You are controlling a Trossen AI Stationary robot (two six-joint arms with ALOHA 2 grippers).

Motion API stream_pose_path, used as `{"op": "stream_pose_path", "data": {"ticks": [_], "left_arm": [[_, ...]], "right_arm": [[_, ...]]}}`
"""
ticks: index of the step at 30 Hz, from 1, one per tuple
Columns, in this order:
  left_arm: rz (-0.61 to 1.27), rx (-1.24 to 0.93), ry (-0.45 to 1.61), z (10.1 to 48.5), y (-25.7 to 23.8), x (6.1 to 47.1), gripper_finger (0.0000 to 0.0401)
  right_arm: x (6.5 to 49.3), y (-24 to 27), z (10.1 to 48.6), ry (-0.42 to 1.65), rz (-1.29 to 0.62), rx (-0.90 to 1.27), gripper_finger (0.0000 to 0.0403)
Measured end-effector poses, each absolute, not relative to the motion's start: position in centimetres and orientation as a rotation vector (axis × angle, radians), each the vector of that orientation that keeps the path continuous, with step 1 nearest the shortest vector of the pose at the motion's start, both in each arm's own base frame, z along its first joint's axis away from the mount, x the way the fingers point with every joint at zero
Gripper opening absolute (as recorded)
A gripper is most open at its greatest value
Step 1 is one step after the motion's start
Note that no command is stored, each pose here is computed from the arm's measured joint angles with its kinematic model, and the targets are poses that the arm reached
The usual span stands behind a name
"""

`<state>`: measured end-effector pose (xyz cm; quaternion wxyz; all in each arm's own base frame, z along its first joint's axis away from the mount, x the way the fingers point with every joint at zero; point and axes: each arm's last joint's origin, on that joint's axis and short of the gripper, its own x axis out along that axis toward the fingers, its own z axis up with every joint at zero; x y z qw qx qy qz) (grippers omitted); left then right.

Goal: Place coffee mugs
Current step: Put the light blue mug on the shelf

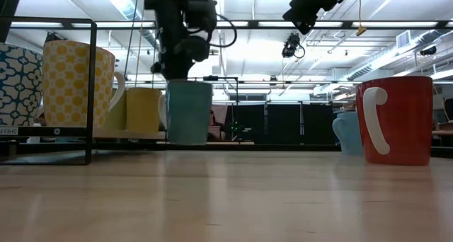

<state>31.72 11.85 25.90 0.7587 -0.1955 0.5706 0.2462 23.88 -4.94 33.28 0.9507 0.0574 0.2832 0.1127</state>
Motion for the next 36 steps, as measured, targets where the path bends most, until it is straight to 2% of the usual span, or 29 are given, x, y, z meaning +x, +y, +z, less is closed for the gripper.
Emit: {"op": "stream_pose_path", "data": {"ticks": [12, 17, 23, 30, 36], "left_arm": [[0.423, -0.241, 1.321, 31.3, 11.7, 30.5, 0.0029], [0.465, -0.221, 1.368, 32.9, 11.7, 27.9, 0.0029], [0.535, -0.211, 1.304, 35.3, 12.0, 24.1, 0.0030], [0.571, -0.223, 1.327, 34.0, 11.7, 18.6, 0.0031], [0.608, -0.248, 1.336, 32.5, 11.5, 15.7, 0.0032]], "right_arm": [[23.9, -5.0, 33.3, 0.580, 0.206, 0.109, 0.0151], [23.9, -5.0, 33.3, 0.579, 0.206, 0.109, 0.0151], [23.9, -5.0, 33.3, 0.579, 0.206, 0.109, 0.0151], [23.9, -5.0, 33.3, 0.578, 0.206, 0.109, 0.0151], [23.9, -5.0, 33.3, 0.576, 0.206, 0.108, 0.0151]]}}
